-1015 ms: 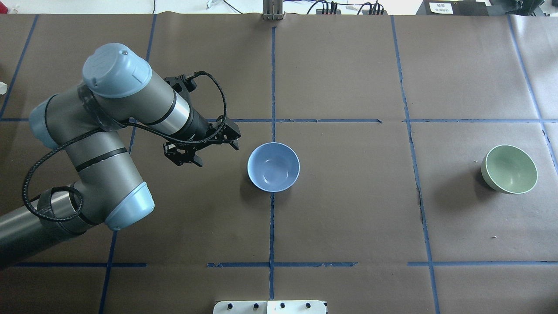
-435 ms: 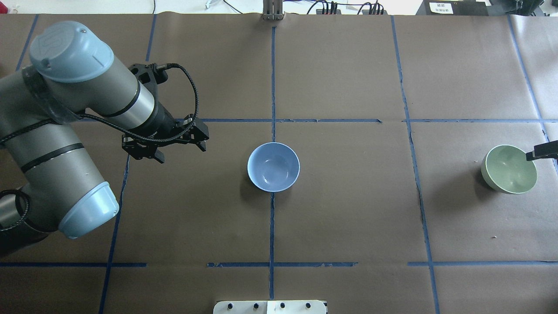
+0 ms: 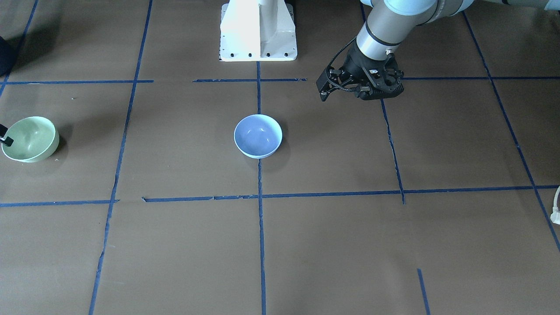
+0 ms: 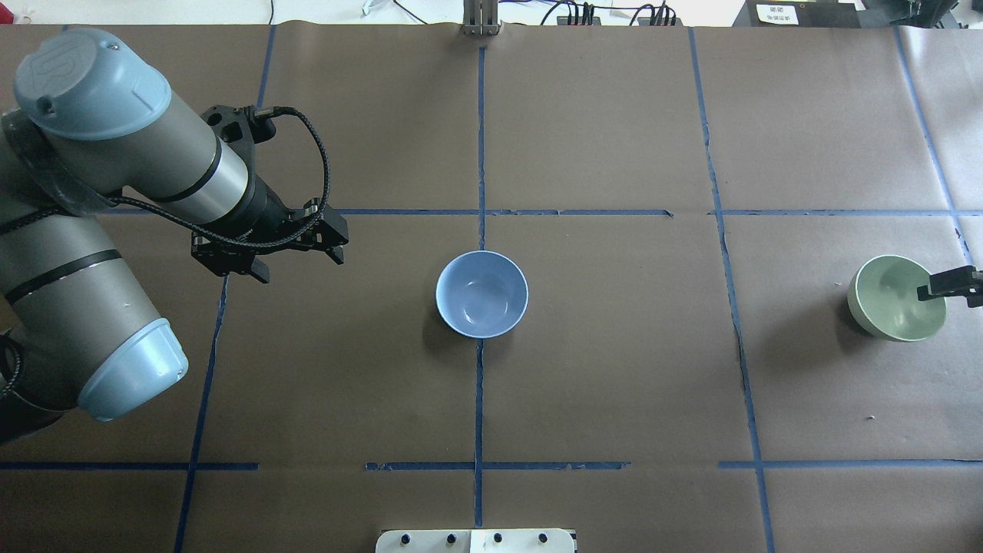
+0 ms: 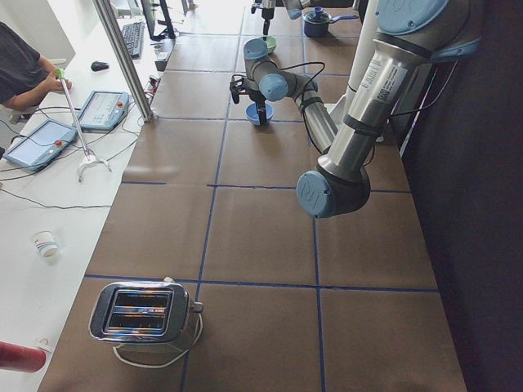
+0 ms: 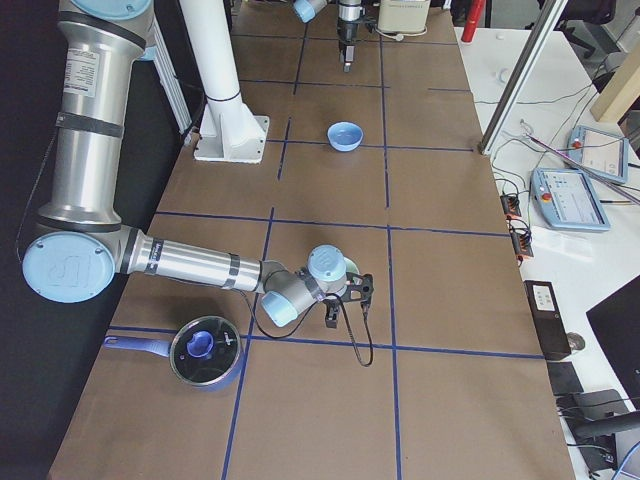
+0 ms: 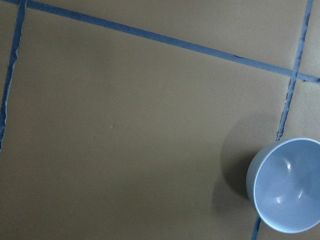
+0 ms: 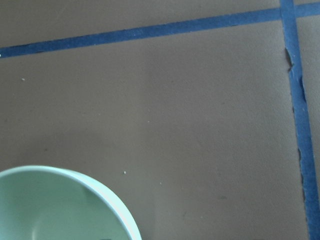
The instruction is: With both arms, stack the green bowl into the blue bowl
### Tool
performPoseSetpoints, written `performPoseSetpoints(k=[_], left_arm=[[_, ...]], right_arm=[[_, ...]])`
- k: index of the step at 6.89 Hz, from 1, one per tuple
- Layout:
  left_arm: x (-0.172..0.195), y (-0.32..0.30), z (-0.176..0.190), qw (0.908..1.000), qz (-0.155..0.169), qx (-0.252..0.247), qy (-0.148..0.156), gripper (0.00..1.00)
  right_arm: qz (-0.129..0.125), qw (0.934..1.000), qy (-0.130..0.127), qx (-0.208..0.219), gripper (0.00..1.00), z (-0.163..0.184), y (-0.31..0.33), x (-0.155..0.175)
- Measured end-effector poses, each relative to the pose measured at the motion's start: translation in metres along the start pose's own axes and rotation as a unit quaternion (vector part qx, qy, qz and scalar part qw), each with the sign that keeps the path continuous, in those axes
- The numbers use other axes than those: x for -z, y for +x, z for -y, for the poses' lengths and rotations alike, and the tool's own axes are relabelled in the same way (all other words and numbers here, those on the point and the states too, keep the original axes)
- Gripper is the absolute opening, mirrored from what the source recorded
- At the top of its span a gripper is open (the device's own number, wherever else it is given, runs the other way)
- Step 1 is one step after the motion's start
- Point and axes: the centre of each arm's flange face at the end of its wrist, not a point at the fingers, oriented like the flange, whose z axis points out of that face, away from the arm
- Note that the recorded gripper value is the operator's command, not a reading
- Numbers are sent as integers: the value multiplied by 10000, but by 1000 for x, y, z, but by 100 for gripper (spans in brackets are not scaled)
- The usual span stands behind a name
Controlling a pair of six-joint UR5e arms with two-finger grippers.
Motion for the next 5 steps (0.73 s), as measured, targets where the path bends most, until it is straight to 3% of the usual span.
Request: performPoseSetpoints(k=[1,5], left_arm=[[2,-1,2,10000,-3,12,18,100],[1,-8,3,10000,28,51,29,100]], right_arm=[[23,10000,-15,-31,1,0,-2,0],[325,9993,-164,45,0,-1,-19,7]])
